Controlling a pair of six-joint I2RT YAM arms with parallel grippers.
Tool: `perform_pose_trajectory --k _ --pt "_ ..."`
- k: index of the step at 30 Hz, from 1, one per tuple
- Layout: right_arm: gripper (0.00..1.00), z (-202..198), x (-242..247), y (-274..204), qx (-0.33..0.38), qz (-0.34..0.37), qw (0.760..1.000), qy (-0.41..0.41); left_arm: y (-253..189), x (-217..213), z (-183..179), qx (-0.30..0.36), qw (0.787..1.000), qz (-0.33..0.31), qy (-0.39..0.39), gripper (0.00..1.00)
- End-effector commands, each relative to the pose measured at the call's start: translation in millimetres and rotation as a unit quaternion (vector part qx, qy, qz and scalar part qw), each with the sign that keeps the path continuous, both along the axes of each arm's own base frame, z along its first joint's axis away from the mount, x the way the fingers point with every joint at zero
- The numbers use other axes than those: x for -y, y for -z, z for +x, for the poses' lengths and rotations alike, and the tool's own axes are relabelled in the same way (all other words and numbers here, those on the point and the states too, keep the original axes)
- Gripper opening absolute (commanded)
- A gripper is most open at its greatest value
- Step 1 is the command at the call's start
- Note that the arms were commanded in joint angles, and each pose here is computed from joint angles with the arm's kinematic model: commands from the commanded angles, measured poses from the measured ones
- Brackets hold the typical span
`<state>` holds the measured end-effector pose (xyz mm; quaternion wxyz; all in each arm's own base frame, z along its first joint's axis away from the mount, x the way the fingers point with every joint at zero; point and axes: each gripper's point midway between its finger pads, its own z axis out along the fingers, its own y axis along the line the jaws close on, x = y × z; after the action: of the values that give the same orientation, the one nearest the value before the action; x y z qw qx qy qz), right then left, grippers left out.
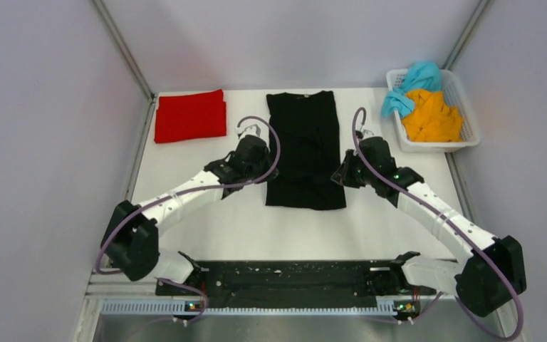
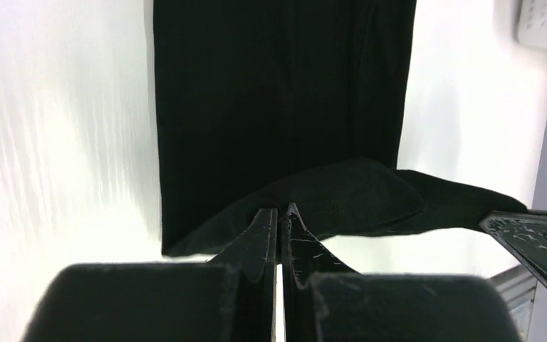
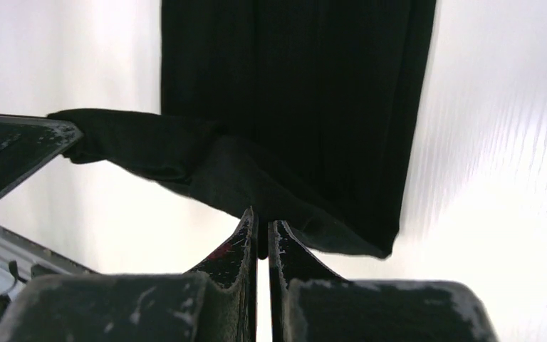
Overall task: Fold and stack the t-shirts
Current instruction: Fold the folded rectangular tshirt in 1/3 of the way
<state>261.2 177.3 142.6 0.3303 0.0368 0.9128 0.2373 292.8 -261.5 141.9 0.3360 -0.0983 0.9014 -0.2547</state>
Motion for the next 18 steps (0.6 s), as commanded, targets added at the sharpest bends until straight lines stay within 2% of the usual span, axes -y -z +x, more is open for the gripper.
perform_pose_trajectory --k 1,9,18 --pt "0.0 58.1 -5.9 -42.1 0.082 0.019 0.996 0.005 -25.6 4.9 44.6 0.04 0.998 0.004 0.038 0.0" --pt "0.0 113.8 5.6 -43.5 0.09 0.03 0.995 0.026 -22.6 3.9 105.7 0.026 0.999 0.009 0.043 0.0" --pt "0.0 159.7 -0.3 -19.1 0.067 0.042 0.997 0.01 3.5 -2.9 140.3 -0.026 0.998 -0.009 0.058 0.0"
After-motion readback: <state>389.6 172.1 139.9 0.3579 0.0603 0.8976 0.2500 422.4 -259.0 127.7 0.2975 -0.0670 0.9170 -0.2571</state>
